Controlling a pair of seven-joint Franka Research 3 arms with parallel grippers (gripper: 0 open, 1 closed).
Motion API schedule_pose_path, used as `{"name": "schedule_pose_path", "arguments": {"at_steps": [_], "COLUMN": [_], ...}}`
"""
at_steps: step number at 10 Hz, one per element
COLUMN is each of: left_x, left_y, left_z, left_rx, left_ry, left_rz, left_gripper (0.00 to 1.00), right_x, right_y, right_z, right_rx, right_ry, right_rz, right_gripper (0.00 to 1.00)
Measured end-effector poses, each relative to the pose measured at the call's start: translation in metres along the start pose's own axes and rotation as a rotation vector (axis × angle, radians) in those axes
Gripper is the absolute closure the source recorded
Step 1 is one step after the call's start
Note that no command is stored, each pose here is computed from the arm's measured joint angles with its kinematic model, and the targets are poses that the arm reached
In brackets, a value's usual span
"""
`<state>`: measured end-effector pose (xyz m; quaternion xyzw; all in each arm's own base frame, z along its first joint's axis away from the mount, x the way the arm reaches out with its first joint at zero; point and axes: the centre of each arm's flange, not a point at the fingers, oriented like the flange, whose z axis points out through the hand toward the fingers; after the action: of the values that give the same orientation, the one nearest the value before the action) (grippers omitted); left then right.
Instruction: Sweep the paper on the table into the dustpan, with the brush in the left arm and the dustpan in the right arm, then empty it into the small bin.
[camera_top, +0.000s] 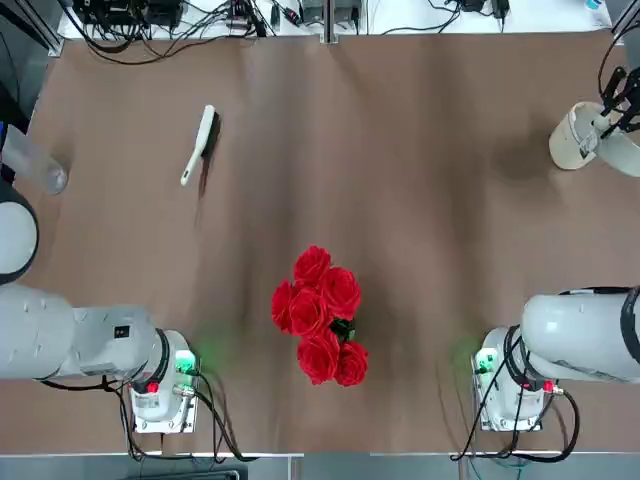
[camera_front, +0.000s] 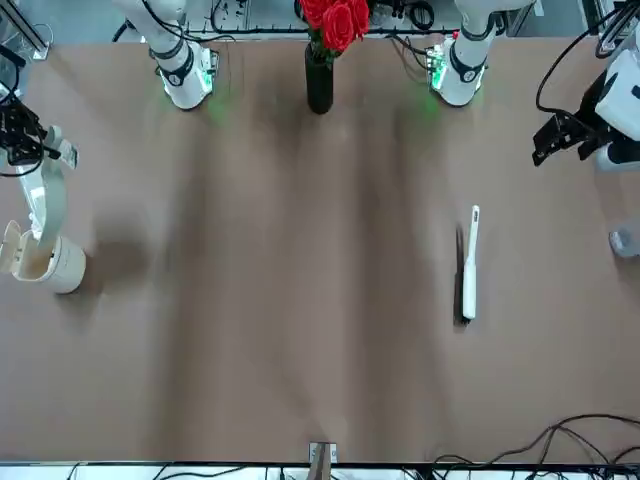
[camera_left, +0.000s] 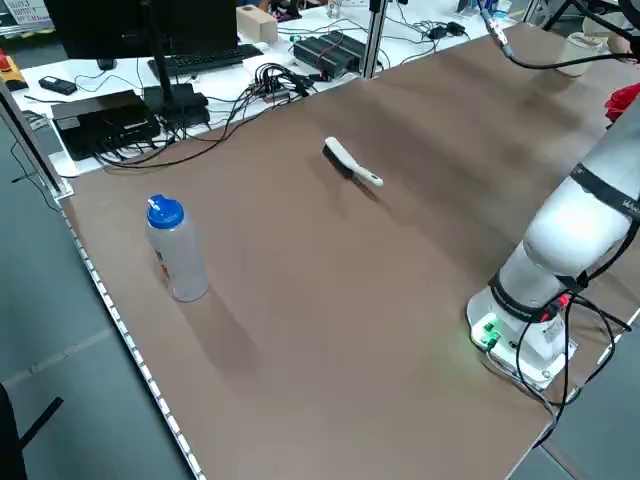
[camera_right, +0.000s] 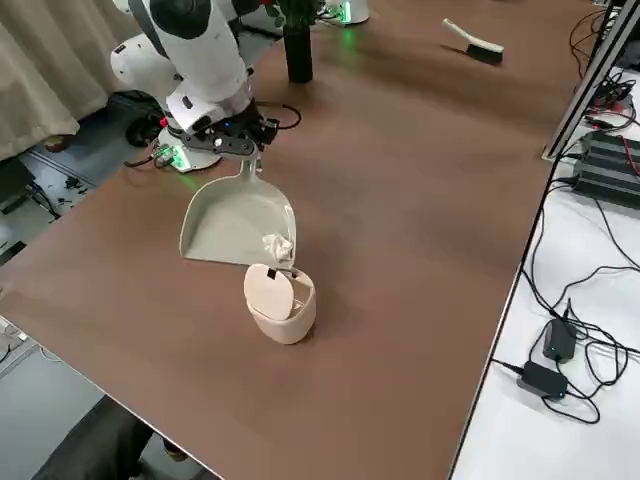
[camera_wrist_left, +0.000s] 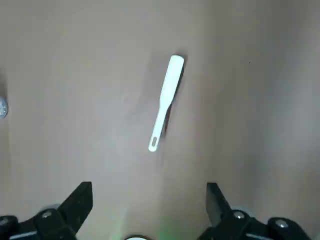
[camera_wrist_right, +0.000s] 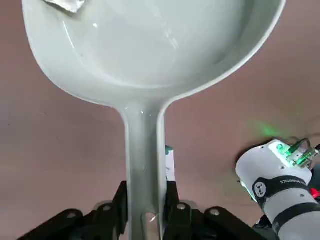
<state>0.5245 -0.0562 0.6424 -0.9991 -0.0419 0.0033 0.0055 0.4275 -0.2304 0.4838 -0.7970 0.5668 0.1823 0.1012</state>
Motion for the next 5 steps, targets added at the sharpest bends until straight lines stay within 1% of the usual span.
{"name": "schedule_pose_path", "arguments": {"at_steps": [3,5], "left_x": [0.0,0.0], "left_y": [0.0,0.0], "left_z": [0.0,0.0], "left_rx": [0.0,0.0], "left_ry": [0.0,0.0], "left_rz": [-0.001,-0.001], "left_gripper": [0.0,0.0], "right_x": [0.001,0.008], "right_y": [0.005,0.016], "right_z": [0.002,0.001], "right_rx": [-0.013,-0.012], "right_ry": [-0.022,-0.041], "right_rz": [-0.056,-0.068], "right_gripper": [0.67,0.67]}}
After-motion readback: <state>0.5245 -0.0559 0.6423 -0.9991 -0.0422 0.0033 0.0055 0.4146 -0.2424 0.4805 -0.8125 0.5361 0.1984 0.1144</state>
